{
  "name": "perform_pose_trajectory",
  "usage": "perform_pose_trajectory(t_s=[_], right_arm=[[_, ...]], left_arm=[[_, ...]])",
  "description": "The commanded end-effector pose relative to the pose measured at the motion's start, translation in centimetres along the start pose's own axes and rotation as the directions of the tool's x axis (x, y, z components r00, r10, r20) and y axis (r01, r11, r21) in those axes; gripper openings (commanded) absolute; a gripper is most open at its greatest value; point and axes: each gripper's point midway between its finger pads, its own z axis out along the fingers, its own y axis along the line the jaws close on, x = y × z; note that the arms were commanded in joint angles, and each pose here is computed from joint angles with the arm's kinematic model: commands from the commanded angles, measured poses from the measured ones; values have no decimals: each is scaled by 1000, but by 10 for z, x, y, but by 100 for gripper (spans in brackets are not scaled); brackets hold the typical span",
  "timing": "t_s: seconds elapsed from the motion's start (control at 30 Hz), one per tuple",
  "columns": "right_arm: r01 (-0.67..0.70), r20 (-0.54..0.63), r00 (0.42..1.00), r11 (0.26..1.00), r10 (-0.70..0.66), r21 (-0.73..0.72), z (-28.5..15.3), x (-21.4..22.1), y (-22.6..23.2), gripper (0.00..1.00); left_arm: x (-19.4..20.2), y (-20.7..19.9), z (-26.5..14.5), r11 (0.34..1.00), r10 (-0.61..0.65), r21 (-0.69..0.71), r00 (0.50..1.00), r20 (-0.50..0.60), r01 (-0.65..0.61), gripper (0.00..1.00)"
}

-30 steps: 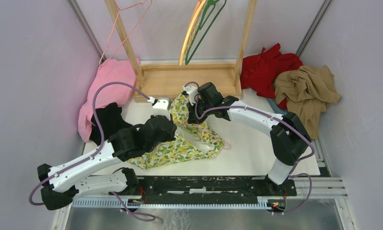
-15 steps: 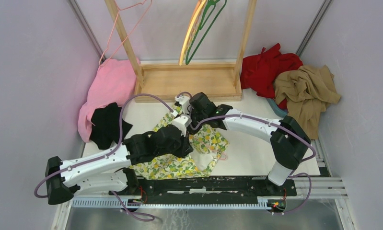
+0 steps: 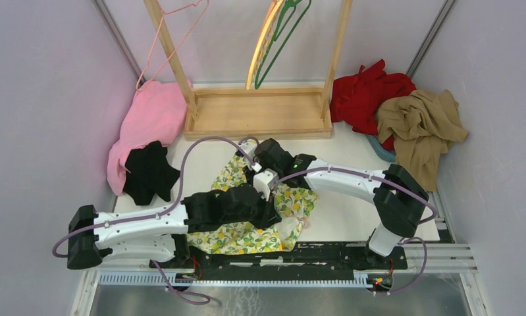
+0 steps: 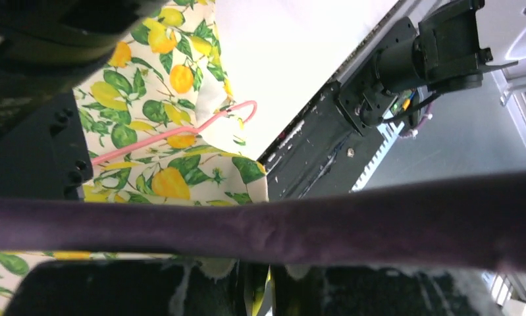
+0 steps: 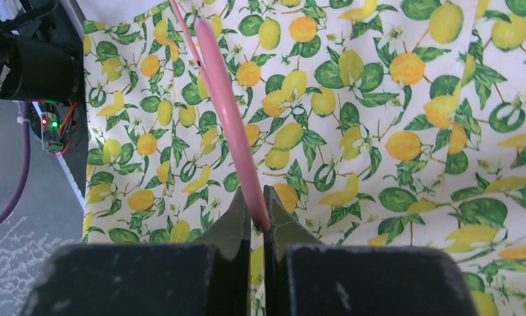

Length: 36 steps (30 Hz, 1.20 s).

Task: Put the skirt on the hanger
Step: Hang the skirt on the hanger.

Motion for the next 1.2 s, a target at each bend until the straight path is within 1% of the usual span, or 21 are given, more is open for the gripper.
perform_pose_trajectory(t_s=[0.0, 0.13, 0.3, 0.33, 0.5, 0.6, 0.67, 0.73, 0.8, 0.9, 1.03, 1.17], right_arm=[[-2, 13, 1000, 999, 2, 35, -24, -3, 5, 1], [-1, 24, 1000, 999, -1, 48, -36, -6, 7, 1], [12, 38, 999, 999, -13, 49, -42, -9, 8, 1], [15, 39, 999, 998, -17, 57, -43, -9, 6, 1], [22, 21, 999, 997, -24, 79, -40, -8, -1, 1], [26, 14, 1000, 995, -27, 94, -39, -6, -5, 1], [27, 15, 999, 994, -29, 102, -39, -4, -8, 1], [32, 15, 999, 994, -33, 106, -39, -2, -10, 1], [36, 9, 999, 992, -37, 118, -39, 1, -14, 1], [39, 3, 999, 992, -40, 124, -38, 5, -16, 1], [52, 3, 999, 987, -53, 155, -40, 9, -22, 1], [57, 21, 998, 974, -63, 218, -57, 13, -35, 1]], left_arm=[[-2, -41, 8, 992, 28, 120, 1000, 3, -28, 19], [23, -47, 12, 991, 44, 126, 998, -55, -37, 20], [64, -54, 24, 987, 44, 160, 988, -148, -20, 25], [74, -56, 28, 986, 48, 168, 984, -172, -18, 26], [122, -70, 45, 978, 89, 208, 951, -296, -26, 27], [149, -73, 49, 977, 115, 209, 924, -364, -39, 32], [167, -70, 49, 979, 117, 200, 905, -409, -37, 38], [182, -67, 49, 980, 119, 198, 887, -446, -31, 45], [192, -66, 48, 979, 113, 202, 878, -466, -19, 55], [188, -60, 47, 984, 105, 176, 889, -446, -28, 56], [158, -58, 41, 990, 105, 128, 927, -361, -62, 55], [127, -53, 27, 994, 93, 78, 958, -271, -74, 54]])
